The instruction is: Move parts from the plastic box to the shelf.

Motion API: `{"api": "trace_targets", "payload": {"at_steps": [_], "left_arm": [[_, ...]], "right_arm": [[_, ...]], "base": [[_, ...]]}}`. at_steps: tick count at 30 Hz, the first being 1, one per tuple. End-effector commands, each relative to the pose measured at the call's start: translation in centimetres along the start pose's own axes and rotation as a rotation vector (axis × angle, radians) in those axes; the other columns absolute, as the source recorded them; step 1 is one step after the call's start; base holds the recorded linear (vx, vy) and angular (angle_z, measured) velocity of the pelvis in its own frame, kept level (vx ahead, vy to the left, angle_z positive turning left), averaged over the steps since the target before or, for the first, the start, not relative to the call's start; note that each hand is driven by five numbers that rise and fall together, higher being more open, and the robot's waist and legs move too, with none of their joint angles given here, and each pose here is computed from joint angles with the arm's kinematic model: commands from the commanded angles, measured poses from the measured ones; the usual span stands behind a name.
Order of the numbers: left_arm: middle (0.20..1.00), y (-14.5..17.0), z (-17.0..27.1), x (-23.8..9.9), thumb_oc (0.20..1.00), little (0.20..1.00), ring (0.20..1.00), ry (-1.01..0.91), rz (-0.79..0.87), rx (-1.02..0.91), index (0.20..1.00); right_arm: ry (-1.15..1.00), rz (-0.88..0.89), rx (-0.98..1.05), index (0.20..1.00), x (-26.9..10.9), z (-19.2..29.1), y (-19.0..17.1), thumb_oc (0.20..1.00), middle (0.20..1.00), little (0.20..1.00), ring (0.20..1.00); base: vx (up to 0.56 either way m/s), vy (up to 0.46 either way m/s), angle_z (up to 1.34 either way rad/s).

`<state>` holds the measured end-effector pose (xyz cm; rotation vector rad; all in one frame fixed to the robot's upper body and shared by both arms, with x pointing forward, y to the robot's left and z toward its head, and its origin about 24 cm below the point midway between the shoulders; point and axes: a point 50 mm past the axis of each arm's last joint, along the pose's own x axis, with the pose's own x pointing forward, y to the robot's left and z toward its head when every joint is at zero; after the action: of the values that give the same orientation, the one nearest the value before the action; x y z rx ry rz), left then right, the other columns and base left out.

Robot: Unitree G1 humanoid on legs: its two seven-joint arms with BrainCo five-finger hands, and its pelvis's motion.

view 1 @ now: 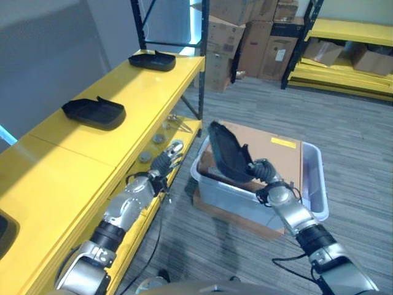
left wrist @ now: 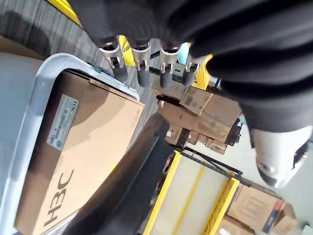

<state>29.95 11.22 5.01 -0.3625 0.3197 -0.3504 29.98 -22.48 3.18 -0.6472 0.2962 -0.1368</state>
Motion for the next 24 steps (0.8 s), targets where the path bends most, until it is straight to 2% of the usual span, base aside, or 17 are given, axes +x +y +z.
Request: {"api": "trace_targets", "payload": {"at_steps": [1, 4, 5, 10, 13, 17, 24], "left_arm": [[1.0, 0.1, 0.9, 0.3, 1.0, 1.0, 1.0, -0.044, -0.034, -0.018, 1.0], [1.0, 0.8, 0.4, -0.4, 1.0, 1.0, 1.0, -0.035, -0.039, -0.025, 1.0], [1.0, 1.2, -0.3, -1.2, 1.0, 1.0, 1.0, -0.025, -0.046, -0.038, 1.0], [1.0, 1.9, -0.7, -2.4, 1.0, 1.0, 1.0, -0.018, -0.06, -0.021, 1.0], [1.0, 2.0, 1.4, -2.0, 1.0, 1.0, 1.0, -0.104, -0.102, 0.037, 1.0], [1.0, 2.5, 3.0, -2.2, 1.0, 1.0, 1.0, -0.152, -0.135, 0.052, 1.0], [1.0, 3.4, 2.2, -4.1, 1.0, 1.0, 1.0, -0.132, -0.173, 0.072, 1.0]], "right_arm": [[-0.13, -0.152, 0.041, 0.2, 0.9, 2.8, -2.9, 0.2, 0.2, 0.2, 0.2], [-0.052, -0.201, 0.008, 0.2, 0.7, 0.2, -4.2, 0.2, 0.2, 0.2, 0.2], [0.021, -0.245, -0.028, 0.2, 0.2, -2.4, -4.9, 0.2, 0.2, 0.2, 0.2], [0.13, -0.354, -0.066, 0.2, 0.0, -5.5, -7.1, 0.2, 0.2, 0.2, 0.2], [0.134, -0.518, -0.039, 0.2, 1.4, -4.2, -11.0, 0.2, 0.2, 0.2, 0.2], [0.144, -0.666, 0.024, 0.2, 2.1, -3.2, -13.8, 0.2, 0.2, 0.2, 0.2], [0.168, -0.786, 0.105, 0.2, 1.3, -4.0, -17.0, 0.2, 0.2, 0.2, 0.2]], "base": [[0.08, 0.001, 0.0], [0.09, 0.003, 0.0], [0.1, 0.009, 0.01], [-0.03, 0.006, 0.03], [-0.51, -0.032, 0.23], [-0.28, -0.098, 0.28], [-0.05, -0.1, 0.13]]}}
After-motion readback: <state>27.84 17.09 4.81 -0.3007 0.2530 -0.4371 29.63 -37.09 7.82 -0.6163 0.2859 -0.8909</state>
